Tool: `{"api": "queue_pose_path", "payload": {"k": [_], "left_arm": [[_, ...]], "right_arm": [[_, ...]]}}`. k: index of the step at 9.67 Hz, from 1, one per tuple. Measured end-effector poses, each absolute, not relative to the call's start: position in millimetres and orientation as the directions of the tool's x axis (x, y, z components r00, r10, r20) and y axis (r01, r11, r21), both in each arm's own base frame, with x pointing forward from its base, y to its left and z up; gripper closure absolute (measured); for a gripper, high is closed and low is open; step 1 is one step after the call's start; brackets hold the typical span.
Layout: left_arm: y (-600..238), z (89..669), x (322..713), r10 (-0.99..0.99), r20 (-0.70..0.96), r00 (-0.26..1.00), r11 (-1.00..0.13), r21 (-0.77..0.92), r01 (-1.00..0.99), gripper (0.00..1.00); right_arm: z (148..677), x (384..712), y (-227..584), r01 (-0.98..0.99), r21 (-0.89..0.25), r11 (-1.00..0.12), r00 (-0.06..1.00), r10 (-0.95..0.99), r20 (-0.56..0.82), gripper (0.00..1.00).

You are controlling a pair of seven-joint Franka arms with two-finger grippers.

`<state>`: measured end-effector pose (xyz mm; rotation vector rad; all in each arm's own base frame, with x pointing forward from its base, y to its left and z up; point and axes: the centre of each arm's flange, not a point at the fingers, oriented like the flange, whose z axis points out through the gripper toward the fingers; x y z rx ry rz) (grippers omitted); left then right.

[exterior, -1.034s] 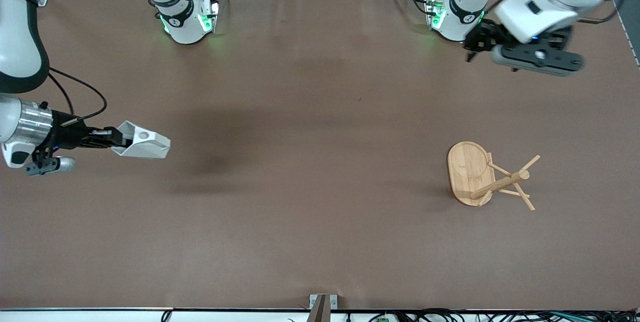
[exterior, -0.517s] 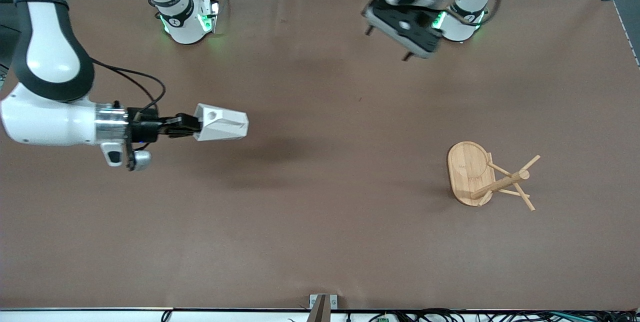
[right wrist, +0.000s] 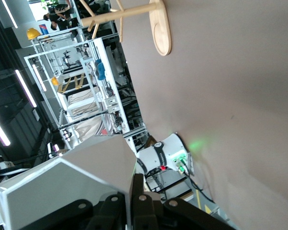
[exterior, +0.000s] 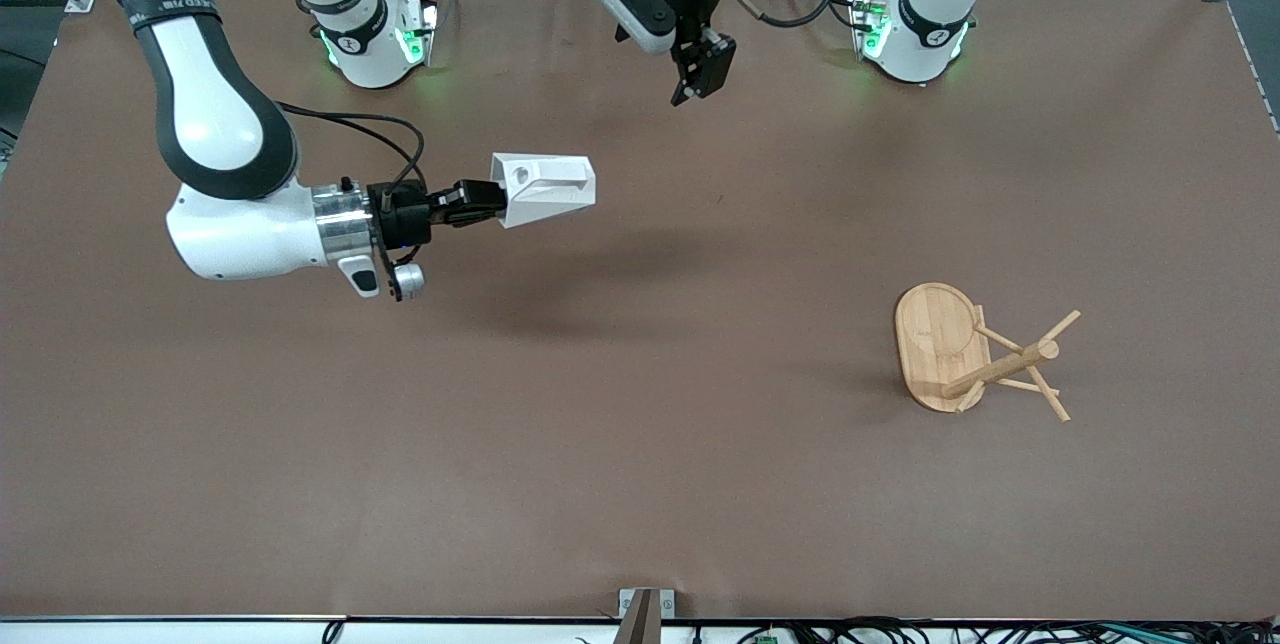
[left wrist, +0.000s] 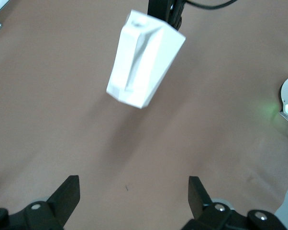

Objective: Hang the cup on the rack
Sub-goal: 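Lift the cup with the right gripper while the left gripper approaches it, then grasp the cup with the left gripper and open the right gripper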

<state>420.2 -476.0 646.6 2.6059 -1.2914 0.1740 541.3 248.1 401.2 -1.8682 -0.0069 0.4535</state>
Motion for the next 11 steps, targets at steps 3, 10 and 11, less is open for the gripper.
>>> {"api": "queue_pose_path", "payload": {"k": [3,10,11], "left_arm": [[-490,628,423,-0.795,0.195,0.575,-0.55,0.17,-0.818,0.0],[-508,592,442,-0.849,0.239,0.472,-0.439,0.179,-0.88,0.0],[-508,586,445,-0.857,0.235,0.458,-0.425,0.18,-0.887,0.0]], "right_arm": [[403,526,273,-0.24,-0.923,-0.302,0.912,0.256,-0.321,0.96],[412,503,287,-0.225,-0.933,-0.281,0.911,0.279,-0.304,0.96],[414,502,289,-0.228,-0.935,-0.27,0.912,0.277,-0.303,0.96]]}}
